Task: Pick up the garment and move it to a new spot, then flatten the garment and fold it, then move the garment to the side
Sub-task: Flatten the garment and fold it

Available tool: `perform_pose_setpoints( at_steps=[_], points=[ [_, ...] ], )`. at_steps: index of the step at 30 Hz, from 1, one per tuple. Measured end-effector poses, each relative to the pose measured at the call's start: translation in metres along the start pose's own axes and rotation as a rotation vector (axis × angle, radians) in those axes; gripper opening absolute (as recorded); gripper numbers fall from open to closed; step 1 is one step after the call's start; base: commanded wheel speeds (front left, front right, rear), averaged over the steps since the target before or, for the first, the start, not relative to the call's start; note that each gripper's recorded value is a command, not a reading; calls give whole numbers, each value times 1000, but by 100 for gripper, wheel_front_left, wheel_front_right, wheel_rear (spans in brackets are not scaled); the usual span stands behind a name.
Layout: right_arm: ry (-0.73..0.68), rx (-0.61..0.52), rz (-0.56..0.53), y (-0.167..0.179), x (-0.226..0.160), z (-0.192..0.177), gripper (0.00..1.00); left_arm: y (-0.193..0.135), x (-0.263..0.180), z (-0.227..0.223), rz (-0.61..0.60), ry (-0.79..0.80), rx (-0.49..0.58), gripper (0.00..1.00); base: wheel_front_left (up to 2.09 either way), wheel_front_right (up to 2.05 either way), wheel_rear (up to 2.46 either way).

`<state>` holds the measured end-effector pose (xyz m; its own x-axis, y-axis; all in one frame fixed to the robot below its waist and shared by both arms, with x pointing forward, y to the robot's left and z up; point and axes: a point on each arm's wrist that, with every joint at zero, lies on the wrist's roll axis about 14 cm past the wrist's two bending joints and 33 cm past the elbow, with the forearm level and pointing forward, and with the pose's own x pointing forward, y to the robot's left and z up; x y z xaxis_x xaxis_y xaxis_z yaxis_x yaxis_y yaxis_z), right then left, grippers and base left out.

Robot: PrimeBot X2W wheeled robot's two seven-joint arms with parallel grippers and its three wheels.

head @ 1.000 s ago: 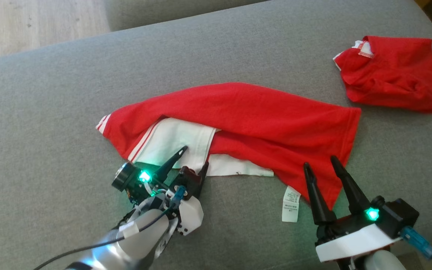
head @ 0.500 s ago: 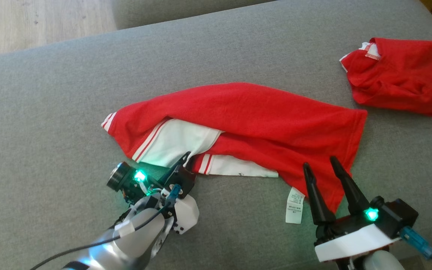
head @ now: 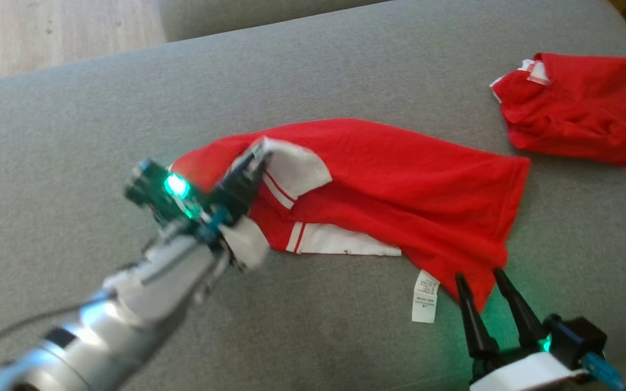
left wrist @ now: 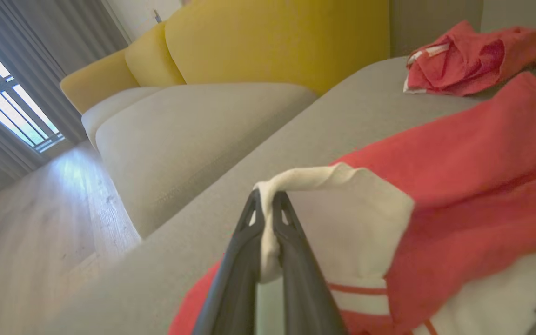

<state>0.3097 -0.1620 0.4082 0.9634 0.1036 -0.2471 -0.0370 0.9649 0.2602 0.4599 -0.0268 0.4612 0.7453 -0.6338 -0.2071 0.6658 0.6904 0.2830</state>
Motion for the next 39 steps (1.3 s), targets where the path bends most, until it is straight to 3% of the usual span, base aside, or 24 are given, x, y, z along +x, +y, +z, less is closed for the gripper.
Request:
perform_pose_setpoints(
  at_steps=[10,16,17,18,19,20,27,31,39],
  points=[
    [166,11,-85,-22,-16,-51,100,28,11,24,-3,-31,61,0,0,0,0],
    [206,34,-48,-10,-4,-63,100,37,13,26,5,-33,61,0,0,0,0],
    [204,36,-43,-9,-1,-62,95,38,13,25,8,-29,60,0,0,0,0],
    [204,40,-37,-7,1,-62,71,39,13,24,8,-26,59,0,0,0,0],
    [205,41,-32,-7,2,-62,9,40,12,23,9,-20,58,0,0,0,0],
    [208,38,-26,-7,3,-62,0,40,12,23,10,-21,58,0,0,0,0],
    [174,13,-6,-9,7,-48,0,48,4,34,30,-50,83,0,0,0,0],
    [-24,0,11,-17,14,16,0,55,-8,62,48,-127,118,0,0,0,0],
    [-340,-155,35,-45,-11,174,0,80,-55,147,122,-327,235,0,0,0,0]
  ],
)
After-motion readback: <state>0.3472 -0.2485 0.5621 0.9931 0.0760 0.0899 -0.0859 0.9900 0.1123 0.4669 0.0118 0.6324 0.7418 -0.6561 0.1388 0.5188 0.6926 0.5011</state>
